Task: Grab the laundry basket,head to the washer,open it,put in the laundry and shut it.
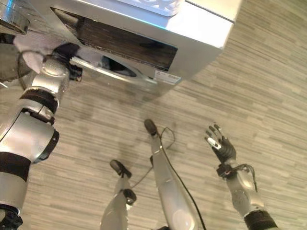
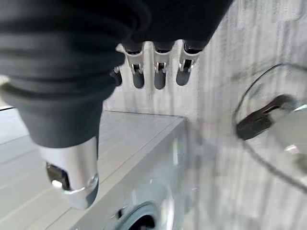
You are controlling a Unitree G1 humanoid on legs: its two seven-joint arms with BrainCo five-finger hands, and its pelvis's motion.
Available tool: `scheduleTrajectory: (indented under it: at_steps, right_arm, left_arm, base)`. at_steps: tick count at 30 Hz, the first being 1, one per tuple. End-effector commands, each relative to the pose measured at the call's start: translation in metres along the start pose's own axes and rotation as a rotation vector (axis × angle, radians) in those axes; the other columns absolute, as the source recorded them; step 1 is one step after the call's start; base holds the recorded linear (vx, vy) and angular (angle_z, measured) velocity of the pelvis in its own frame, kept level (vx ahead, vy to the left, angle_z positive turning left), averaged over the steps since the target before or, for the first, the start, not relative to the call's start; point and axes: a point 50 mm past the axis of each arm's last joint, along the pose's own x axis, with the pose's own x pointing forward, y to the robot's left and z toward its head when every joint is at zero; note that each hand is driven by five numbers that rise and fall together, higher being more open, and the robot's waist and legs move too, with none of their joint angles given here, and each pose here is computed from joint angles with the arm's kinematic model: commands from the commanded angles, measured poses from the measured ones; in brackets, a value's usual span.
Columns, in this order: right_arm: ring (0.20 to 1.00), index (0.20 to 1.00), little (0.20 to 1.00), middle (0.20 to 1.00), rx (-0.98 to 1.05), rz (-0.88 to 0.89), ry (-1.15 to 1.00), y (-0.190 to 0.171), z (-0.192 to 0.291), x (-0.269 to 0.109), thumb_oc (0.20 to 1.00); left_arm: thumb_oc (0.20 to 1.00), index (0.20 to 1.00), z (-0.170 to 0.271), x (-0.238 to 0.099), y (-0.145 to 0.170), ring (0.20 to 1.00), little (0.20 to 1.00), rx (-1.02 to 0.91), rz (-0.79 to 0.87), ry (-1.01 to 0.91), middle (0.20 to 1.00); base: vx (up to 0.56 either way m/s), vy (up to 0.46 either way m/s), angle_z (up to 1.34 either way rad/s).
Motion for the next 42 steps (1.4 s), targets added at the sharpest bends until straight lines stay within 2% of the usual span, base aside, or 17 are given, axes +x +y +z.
scheduleTrajectory:
  at_steps: [1, 5, 9, 10, 12, 13, 14, 16, 20, 25, 27, 31, 34, 36, 37, 38, 42]
  right_arm:
    - [1.0, 1.0, 1.0, 1.0, -0.081, 0.061, -0.038, 0.0, 0.018, -0.006, 1.0]
    - [1.0, 1.0, 1.0, 1.0, -0.096, 0.005, -0.111, -0.006, 0.034, -0.01, 1.0]
    - [1.0, 1.0, 1.0, 1.0, -0.115, -0.022, -0.126, -0.01, 0.037, -0.012, 1.0]
    - [1.0, 1.0, 1.0, 1.0, -0.136, -0.005, -0.137, -0.009, 0.042, -0.012, 1.0]
    - [1.0, 1.0, 1.0, 1.0, -0.155, 0.026, -0.136, -0.009, 0.049, -0.01, 1.0]
    - [1.0, 1.0, 1.0, 1.0, -0.183, 0.049, -0.123, -0.011, 0.053, -0.01, 1.0]
    - [1.0, 1.0, 1.0, 1.0, -0.181, 0.05, -0.124, -0.011, 0.053, -0.01, 1.0]
    - [1.0, 1.0, 1.0, 1.0, -0.189, 0.079, -0.108, -0.014, 0.058, -0.008, 1.0]
    - [1.0, 1.0, 1.0, 1.0, -0.212, 0.046, -0.069, -0.029, 0.07, -0.013, 1.0]
    - [1.0, 1.0, 1.0, 1.0, -0.224, 0.046, -0.056, -0.032, 0.075, -0.015, 1.0]
    - [1.0, 1.0, 1.0, 1.0, -0.22, 0.065, -0.076, -0.026, 0.074, -0.008, 1.0]
    - [1.0, 1.0, 1.0, 1.0, -0.194, 0.047, -0.137, -0.019, 0.063, -0.006, 1.0]
    - [1.0, 1.0, 1.0, 1.0, -0.18, 0.025, -0.144, -0.017, 0.055, -0.008, 1.0]
    - [1.0, 1.0, 1.0, 1.0, -0.181, 0.024, -0.144, -0.017, 0.055, -0.008, 1.0]
    - [1.0, 1.0, 1.0, 1.0, -0.157, -0.014, -0.143, -0.019, 0.048, -0.011, 1.0]
    - [1.0, 1.0, 1.0, 1.0, -0.148, -0.026, -0.139, -0.02, 0.044, -0.012, 1.0]
    - [1.0, 1.0, 1.0, 1.0, -0.115, -0.029, -0.112, -0.016, 0.032, -0.013, 1.0]
  left_arm:
    - [1.0, 1.0, 0.052, 0.002, 0.072, 1.0, 1.0, 0.089, 0.283, -0.138, 1.0]
    - [1.0, 1.0, 0.077, -0.001, 0.072, 1.0, 1.0, -0.224, 0.315, -0.211, 1.0]
    - [1.0, 1.0, 0.097, -0.004, 0.078, 1.0, 1.0, -0.256, 0.329, -0.29, 1.0]
    - [1.0, 1.0, 0.123, -0.011, 0.081, 1.0, 1.0, 0.139, 0.377, -0.416, 1.0]
    - [1.0, 1.0, 0.124, -0.01, 0.08, 1.0, 1.0, 0.575, 0.385, -0.422, 1.0]
    - [1.0, 1.0, 0.133, -0.013, 0.074, 1.0, 1.0, 0.979, 0.404, -0.49, 1.0]
    - [1.0, 1.0, 0.133, -0.013, 0.074, 1.0, 1.0, 0.982, 0.405, -0.491, 1.0]
    - [1.0, 1.0, 0.143, -0.021, 0.046, 1.0, 1.0, 1.389, 0.352, -0.699, 1.0]
    - [1.0, 1.0, 0.135, -0.033, 0.021, 1.0, 1.0, 1.505, 0.259, -0.908, 1.0]
    - [1.0, 1.0, 0.127, -0.034, 0.014, 1.0, 1.0, 1.546, 0.292, -0.956, 1.0]
    - [1.0, 1.0, 0.117, -0.026, 0.006, 1.0, 1.0, 1.563, 0.349, -0.886, 1.0]
    - [1.0, 1.0, 0.113, -0.012, 0.04, 1.0, 1.0, 1.239, 0.438, -0.587, 1.0]
    - [1.0, 1.0, 0.108, -0.01, 0.034, 1.0, 1.0, 1.08, 0.388, -0.54, 1.0]
    - [1.0, 1.0, 0.108, -0.01, 0.034, 1.0, 1.0, 1.079, 0.387, -0.541, 1.0]
    - [1.0, 1.0, 0.099, -0.009, 0.018, 1.0, 1.0, 0.797, 0.288, -0.495, 1.0]
    - [1.0, 1.0, 0.099, -0.01, 0.011, 1.0, 1.0, 0.72, 0.26, -0.501, 1.0]
    - [1.0, 1.0, 0.087, -0.016, -0.022, 1.0, 1.0, 0.633, 0.167, -0.543, 1.0]
  base:
    - [0.0, 0.0, 0.0]
    - [0.02, -0.01, -0.09]
    - [0.02, -0.007, 0.02]
    - [0.0, 0.0, 0.0]
    - [0.01, 0.001, -0.02]
    - [0.02, 0.01, -0.04]
    - [0.02, 0.017, -0.09]
    - [0.02, 0.03, -0.1]
    - [0.0, 0.005, -0.01]
    - [0.0, 0.021, -0.06]
    - [0.0, 0.0, 0.0]
    - [-0.02, 0.001, 0.03]
    - [0.0, 0.0, 0.0]
    - [-0.02, -0.013, 0.0]
    - [-0.05, -0.041, -0.01]
    - [-0.07, -0.05, -0.01]
    - [-0.05, -0.009, 0.06]
